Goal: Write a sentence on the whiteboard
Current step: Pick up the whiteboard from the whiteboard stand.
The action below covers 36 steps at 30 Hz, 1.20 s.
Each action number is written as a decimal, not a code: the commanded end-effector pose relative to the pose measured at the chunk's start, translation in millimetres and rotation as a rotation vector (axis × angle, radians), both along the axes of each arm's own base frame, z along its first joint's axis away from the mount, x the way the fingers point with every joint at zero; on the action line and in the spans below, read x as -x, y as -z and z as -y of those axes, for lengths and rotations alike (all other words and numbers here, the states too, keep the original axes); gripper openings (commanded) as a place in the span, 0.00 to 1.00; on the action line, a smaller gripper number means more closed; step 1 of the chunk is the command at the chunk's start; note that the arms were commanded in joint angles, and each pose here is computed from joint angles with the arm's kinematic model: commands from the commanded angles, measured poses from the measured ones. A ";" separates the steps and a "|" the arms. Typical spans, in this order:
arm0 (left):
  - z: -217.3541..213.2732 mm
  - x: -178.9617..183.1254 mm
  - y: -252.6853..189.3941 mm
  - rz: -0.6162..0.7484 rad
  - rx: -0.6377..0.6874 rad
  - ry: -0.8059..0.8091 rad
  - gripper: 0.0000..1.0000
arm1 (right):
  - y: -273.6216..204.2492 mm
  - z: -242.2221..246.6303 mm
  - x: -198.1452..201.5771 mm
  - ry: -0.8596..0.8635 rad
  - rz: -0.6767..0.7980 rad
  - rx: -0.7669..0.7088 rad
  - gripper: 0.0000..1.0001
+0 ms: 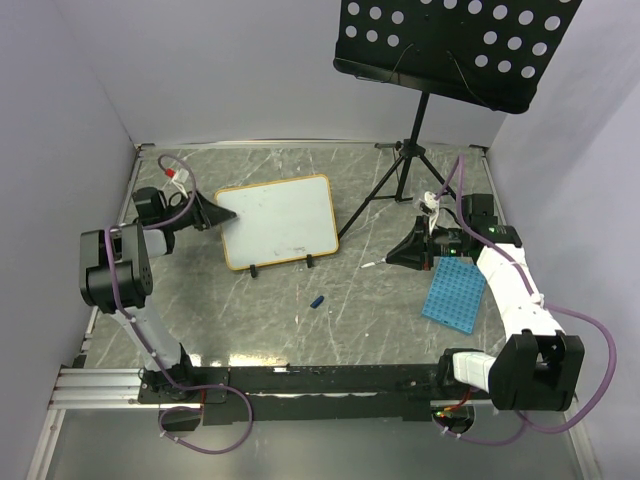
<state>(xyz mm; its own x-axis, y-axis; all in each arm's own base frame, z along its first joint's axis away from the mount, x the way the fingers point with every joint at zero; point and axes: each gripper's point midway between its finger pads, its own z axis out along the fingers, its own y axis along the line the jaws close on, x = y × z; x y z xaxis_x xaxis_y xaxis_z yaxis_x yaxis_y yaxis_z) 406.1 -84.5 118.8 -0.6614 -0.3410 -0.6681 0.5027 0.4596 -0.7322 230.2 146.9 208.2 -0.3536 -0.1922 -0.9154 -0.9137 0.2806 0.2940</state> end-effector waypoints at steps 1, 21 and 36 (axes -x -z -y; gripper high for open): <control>-4.1 -16.8 -25.6 0.107 -0.003 0.031 0.46 | -14.7 -1.5 -8.7 -0.022 0.075 -0.006 0.00; 1.6 -15.9 -20.4 0.083 0.035 0.139 0.32 | -12.5 -0.8 -10.5 -0.019 0.065 0.001 0.00; 5.3 -6.9 -55.4 0.197 0.118 0.143 0.01 | -11.4 -0.6 -11.6 -0.015 0.058 0.001 0.00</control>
<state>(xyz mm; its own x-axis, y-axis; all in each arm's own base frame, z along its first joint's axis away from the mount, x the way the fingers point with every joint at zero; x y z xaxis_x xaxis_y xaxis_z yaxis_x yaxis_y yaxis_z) 409.2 -92.9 147.5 -0.6885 -0.3065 -0.6573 0.5952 0.2790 -0.7536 234.3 146.0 205.2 -0.3677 -0.1980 -0.9086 -0.9087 0.2839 0.3059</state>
